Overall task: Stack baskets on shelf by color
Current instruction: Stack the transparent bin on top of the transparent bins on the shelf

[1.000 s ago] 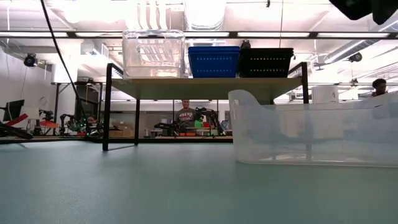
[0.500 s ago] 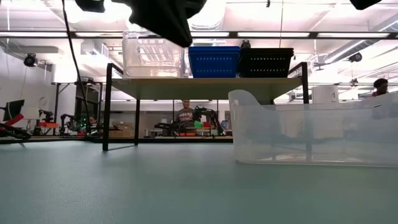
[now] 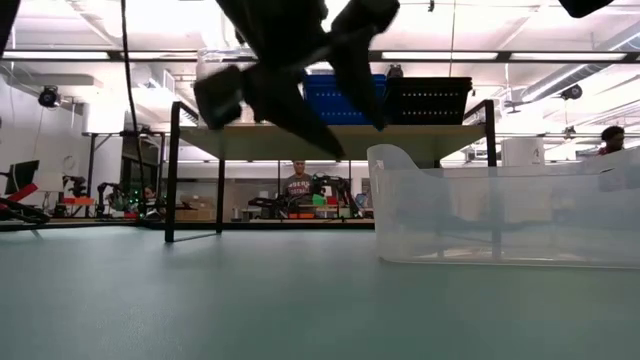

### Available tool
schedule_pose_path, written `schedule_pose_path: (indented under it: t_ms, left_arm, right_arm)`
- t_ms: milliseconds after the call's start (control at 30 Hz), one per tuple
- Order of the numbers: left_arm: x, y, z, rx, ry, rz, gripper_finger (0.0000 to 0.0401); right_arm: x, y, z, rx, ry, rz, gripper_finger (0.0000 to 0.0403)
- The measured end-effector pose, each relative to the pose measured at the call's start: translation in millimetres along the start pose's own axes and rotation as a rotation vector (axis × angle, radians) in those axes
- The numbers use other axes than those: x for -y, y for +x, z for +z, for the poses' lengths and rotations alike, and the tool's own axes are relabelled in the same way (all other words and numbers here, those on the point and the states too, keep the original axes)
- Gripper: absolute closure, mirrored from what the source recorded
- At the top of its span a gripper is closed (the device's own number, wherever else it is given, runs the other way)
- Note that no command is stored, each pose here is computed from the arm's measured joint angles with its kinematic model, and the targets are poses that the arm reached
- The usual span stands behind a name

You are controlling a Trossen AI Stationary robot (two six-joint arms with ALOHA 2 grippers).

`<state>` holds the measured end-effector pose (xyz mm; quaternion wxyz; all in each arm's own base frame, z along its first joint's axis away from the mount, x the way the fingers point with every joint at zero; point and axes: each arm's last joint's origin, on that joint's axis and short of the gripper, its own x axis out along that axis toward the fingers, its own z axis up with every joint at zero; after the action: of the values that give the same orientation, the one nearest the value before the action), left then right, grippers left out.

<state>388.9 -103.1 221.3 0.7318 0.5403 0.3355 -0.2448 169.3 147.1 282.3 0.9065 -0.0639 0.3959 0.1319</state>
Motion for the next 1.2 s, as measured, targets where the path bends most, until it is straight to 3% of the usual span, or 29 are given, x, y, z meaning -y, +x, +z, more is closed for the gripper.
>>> schedule_pose_path:
  t_ms: [367, 600, 733, 1033, 1200]
  left_arm:
    - [3, 35, -11, -0.01, 0.046, -0.007, 0.0238]
    - [7, 32, -1, 0.078, 0.044, -0.041, 0.0335]
    - [7, 29, 6, 0.13, -0.021, -0.068, 0.0392]
    - [11, 11, 37, 0.251, -0.191, -0.139, 0.0401]
    - [11, -26, 59, 0.306, -0.318, -0.132, 0.0401]
  right_arm:
    - [0, 1, -1, -0.004, 0.0, 0.0, 0.0307]
    - [0, 1, -2, -0.008, -0.001, 0.001, 0.0307]
    - [0, 1, -2, -0.007, -0.003, 0.001, 0.0307]
    - [0, 1, -2, -0.008, -0.009, 0.001, 0.0307]
    - [0, 1, -2, -0.012, -0.01, 0.0, 0.0307]
